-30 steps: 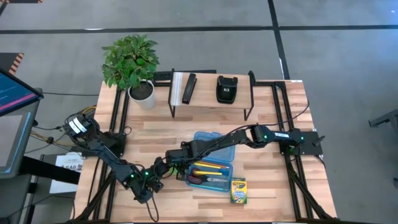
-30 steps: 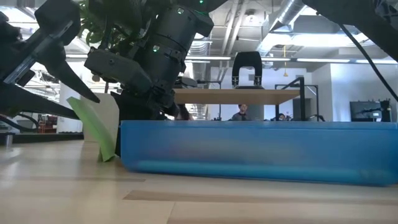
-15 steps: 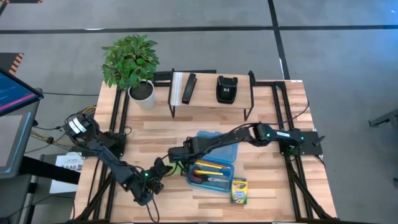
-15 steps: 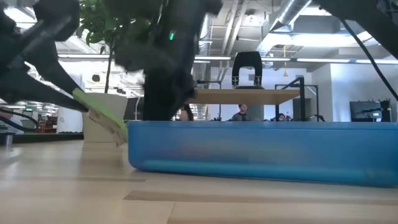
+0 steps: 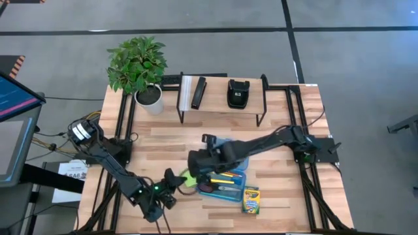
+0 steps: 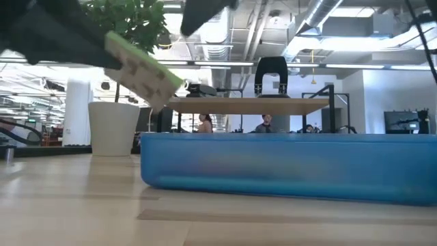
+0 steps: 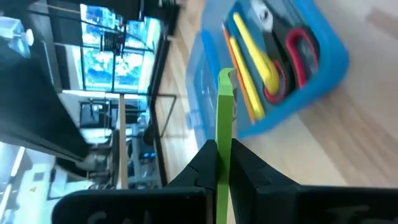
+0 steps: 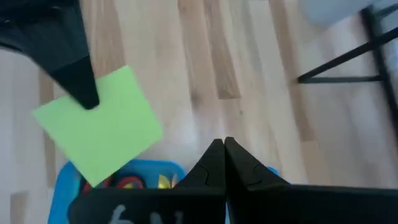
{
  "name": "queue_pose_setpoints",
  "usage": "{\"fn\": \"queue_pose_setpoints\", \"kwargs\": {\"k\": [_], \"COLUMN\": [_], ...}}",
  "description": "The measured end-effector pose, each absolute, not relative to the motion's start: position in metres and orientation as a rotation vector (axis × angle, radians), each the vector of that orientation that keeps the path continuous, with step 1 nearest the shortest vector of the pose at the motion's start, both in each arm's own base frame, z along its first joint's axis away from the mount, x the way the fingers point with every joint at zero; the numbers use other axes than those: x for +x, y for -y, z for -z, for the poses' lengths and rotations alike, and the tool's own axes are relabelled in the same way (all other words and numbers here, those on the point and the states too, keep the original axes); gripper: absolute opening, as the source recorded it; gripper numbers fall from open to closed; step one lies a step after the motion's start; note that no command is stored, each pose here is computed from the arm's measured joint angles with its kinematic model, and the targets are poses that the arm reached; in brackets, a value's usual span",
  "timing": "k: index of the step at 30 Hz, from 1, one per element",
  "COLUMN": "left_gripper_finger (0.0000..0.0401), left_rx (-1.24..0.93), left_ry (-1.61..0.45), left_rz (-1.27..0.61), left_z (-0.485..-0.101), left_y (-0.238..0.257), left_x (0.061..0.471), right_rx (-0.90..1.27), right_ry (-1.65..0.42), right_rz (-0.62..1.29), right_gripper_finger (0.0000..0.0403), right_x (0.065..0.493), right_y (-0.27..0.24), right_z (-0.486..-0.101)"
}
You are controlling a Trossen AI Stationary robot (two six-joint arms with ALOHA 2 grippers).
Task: Pack school essentials
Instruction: Put the sticky note into the supply box
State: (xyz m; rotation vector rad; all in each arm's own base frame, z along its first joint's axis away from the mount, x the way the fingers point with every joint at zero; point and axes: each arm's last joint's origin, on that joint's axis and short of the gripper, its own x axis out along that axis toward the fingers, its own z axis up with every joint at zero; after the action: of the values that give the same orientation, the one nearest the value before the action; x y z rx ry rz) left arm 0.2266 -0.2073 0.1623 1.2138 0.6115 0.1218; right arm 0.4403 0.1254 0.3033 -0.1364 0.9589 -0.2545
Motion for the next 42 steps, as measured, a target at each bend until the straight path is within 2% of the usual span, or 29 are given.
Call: {"fn": "queue_pose_setpoints", "kwargs": {"k": [5,11,18,26,32,42], "left_gripper_finger": [0.0,0.0,0.0,0.0005,0.005,0.0172], "left_rx": [1.173,1.117,1.119,1.053,1.04,1.09], "left_ry": [-0.492,-0.329,-0.268,-0.213,-0.235,-0.28], "left_rz": [-0.046,0.063,0.12,0.212,0.239,0.207], "left_z": [-0.167,-0.177,-0.149,-0.133,-0.13,-0.128], "left_y": [0.204,0.196,0.177,0.165,0.162,0.171], "left_x": [0.245,0.269,0.303,0.319,0.32,0.313], "right_rx": [-0.138,-0.072,0.045,0.096,0.102,0.108], "right_ry": [-0.923,-0.846,-0.685,-0.683,-0.678,-0.676], "right_rz": [0.222,0.193,0.163,0.18,0.177,0.177], "right_gripper_finger": [0.0008,0.0008,0.0008,0.0008,0.0008,0.0008], "right_x": [0.412,0.371,0.331,0.313,0.316,0.318], "right_y": [-0.143,-0.147,-0.136,-0.127,-0.128,-0.129], "right_z": [-0.316,-0.312,-0.296,-0.274,-0.271,-0.269]}}
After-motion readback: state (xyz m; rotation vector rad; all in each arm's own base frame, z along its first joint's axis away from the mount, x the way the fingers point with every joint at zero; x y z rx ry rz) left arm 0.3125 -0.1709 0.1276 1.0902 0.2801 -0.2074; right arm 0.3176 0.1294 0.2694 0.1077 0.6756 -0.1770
